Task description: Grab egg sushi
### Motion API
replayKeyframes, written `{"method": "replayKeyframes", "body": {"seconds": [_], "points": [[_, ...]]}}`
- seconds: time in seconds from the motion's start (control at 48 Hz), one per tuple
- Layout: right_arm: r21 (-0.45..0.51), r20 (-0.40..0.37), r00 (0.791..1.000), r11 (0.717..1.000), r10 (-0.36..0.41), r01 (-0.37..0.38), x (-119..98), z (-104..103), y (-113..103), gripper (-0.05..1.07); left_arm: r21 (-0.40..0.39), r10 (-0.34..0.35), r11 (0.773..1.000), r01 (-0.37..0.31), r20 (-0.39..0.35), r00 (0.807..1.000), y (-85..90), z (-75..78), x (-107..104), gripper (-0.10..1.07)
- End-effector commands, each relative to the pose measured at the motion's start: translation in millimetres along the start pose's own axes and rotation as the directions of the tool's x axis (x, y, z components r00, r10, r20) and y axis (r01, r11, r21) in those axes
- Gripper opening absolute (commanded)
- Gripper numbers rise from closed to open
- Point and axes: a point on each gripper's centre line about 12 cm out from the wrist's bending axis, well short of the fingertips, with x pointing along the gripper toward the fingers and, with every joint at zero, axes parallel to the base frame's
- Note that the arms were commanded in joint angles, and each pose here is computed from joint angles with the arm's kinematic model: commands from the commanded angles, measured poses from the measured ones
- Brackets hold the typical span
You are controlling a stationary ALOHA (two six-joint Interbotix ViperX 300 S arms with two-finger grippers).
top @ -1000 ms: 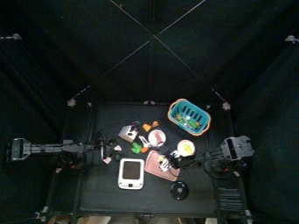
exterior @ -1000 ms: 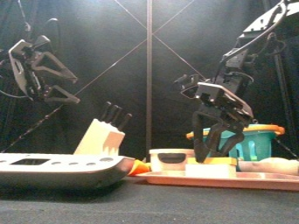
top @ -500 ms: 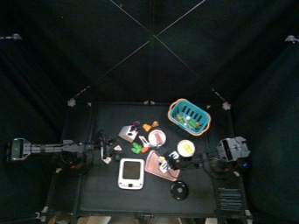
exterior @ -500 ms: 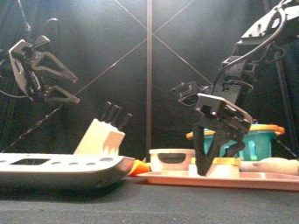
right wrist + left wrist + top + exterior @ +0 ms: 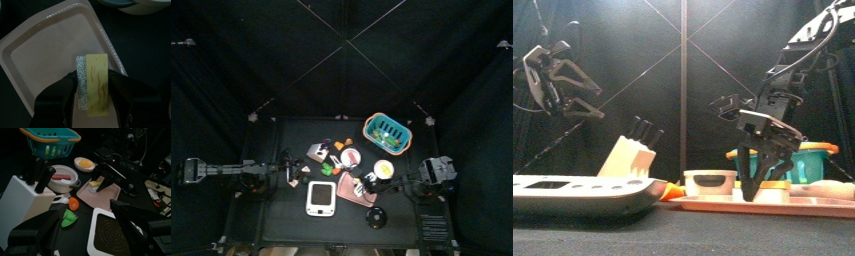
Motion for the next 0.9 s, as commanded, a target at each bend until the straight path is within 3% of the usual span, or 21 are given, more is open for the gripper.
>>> {"method": "replayKeyframes", "body": {"seconds": [0.0, 0.208, 0.375, 0.875], "points": [[0.021, 0.028, 0.999, 0.999, 0.029, -0.030, -10, 11, 4, 0.69, 0.001, -0.001, 1.000, 0.001, 0.016, 1.000, -0.5, 5.2, 2, 1.04], [0.029, 0.055, 0.998, 0.999, 0.043, -0.045, -20, 20, 8, 0.60, 0.001, 0.005, 1.000, -0.005, 0.007, 1.000, 0.4, 4.1, 2, 1.04], [0.040, 0.083, 0.995, 0.998, 0.047, -0.051, -33, 28, 9, 0.59, 0.001, 0.007, 1.000, -0.007, 0.004, 1.000, 0.6, 3.8, 2, 1.04], [0.049, 0.082, 0.996, 0.998, 0.041, -0.045, -31, 30, 7, 0.59, 0.001, 0.009, 1.000, -0.009, 0.000, 1.000, 0.9, 3.2, 2, 1.04]]}}
